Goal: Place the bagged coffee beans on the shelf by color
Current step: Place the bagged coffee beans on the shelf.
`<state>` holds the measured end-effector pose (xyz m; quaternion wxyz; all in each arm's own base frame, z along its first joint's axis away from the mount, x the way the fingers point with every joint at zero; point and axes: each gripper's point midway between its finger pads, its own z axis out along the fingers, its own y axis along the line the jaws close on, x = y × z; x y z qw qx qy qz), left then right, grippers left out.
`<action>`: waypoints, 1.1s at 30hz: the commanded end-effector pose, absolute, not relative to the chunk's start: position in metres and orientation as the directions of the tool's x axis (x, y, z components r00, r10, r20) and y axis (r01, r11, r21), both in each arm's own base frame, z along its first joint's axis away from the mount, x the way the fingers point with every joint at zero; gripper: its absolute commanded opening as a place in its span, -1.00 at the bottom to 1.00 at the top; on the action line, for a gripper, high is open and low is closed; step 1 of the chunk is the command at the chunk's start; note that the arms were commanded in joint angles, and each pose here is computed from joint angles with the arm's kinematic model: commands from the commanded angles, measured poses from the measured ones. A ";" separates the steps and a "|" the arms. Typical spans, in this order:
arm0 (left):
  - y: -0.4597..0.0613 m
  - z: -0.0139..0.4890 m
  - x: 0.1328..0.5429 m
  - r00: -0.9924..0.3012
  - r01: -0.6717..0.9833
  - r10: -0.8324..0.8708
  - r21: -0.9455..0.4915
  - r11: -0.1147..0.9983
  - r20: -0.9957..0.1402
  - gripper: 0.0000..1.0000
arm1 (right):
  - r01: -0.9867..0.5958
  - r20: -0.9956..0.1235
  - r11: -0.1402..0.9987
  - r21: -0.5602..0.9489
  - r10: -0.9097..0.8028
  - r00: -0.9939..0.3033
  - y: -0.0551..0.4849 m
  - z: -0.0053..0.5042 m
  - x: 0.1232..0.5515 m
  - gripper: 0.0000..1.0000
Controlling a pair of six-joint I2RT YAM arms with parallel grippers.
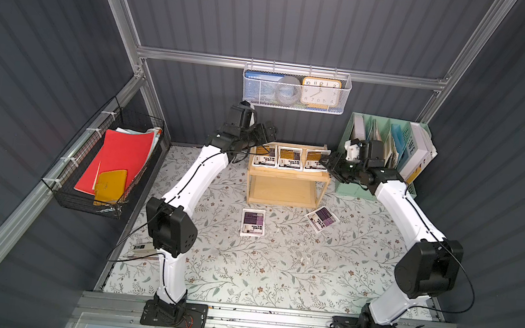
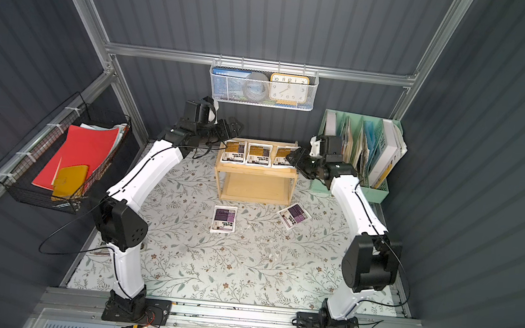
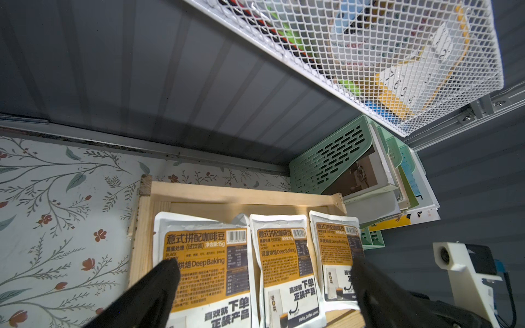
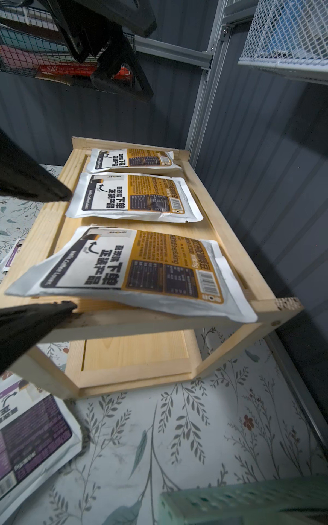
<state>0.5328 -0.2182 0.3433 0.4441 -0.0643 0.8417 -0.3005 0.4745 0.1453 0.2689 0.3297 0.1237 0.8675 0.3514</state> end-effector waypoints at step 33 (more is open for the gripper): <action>-0.217 0.329 0.533 -0.606 0.149 -0.351 -0.535 0.832 -0.714 1.00 | -0.034 -0.584 0.726 0.687 0.523 -0.621 0.127 0.315 0.498 0.20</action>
